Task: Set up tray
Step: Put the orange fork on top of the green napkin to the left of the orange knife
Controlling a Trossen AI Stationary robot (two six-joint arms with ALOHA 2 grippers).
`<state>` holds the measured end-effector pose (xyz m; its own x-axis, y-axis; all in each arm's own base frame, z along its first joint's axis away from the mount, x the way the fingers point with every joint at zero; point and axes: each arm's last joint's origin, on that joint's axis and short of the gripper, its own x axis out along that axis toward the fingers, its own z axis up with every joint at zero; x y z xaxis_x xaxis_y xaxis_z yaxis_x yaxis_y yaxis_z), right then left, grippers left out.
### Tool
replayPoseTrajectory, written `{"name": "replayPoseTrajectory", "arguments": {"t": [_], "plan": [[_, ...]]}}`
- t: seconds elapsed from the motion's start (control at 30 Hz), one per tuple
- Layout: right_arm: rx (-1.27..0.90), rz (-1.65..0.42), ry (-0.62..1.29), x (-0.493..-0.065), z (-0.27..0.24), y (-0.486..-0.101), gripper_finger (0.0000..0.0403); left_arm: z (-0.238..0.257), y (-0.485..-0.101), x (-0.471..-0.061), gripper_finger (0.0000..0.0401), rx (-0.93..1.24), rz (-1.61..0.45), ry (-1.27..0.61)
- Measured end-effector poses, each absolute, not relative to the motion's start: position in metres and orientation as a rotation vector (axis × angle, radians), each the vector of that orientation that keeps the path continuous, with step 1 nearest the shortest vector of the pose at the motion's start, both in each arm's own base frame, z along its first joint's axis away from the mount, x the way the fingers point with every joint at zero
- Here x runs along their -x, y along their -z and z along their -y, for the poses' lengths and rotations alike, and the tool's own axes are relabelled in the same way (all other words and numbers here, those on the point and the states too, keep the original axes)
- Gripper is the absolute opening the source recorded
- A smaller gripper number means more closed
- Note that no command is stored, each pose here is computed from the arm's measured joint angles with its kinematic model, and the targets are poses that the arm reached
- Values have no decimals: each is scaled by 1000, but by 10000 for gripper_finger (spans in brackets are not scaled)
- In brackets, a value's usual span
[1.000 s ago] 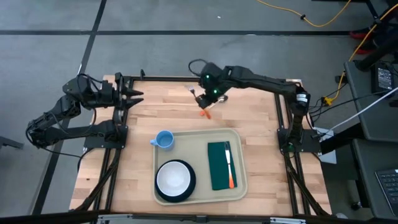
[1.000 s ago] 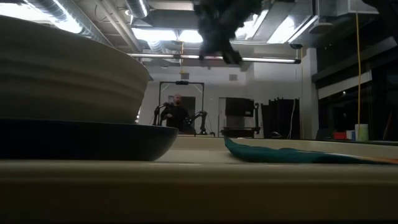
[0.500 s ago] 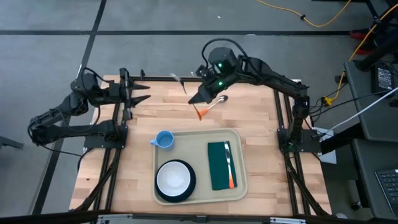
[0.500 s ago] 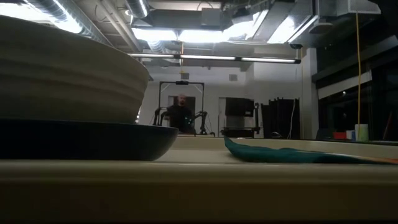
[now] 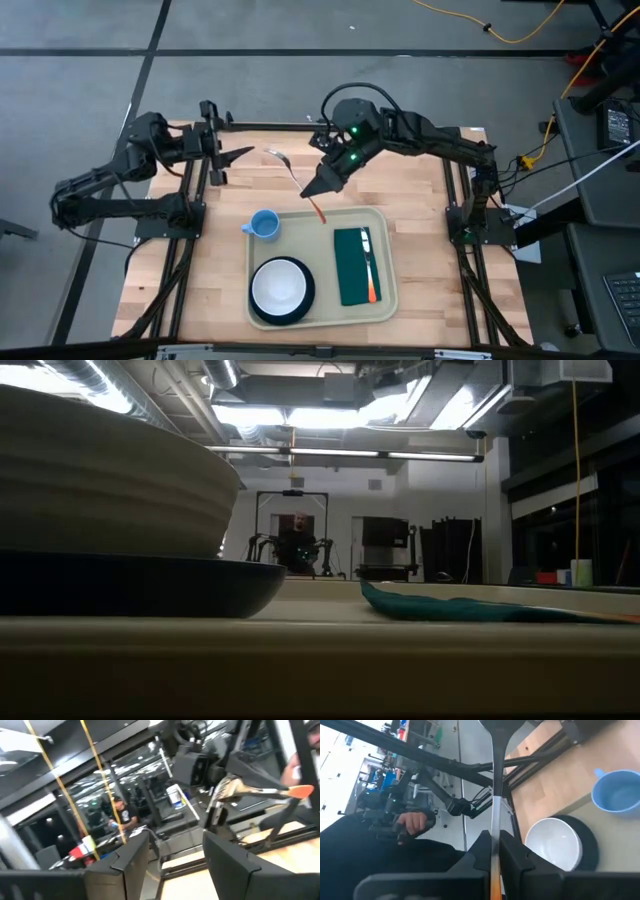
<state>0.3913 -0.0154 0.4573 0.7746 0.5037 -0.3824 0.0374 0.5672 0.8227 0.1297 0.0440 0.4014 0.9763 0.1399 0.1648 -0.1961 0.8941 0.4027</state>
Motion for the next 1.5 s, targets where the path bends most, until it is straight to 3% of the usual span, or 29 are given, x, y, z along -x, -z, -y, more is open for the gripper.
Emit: {"name": "replayPoseTrajectory", "arguments": {"t": [0.4, 1.5], "plan": [[-954, -630, -307, -392, 13, -460, 19, -44, -401, -145, 180, -342, 179, 43], [-1013, -675, -363, -392, 8, -460, 19, -44, -401, -167, 180, -324, 243, 182]]}}
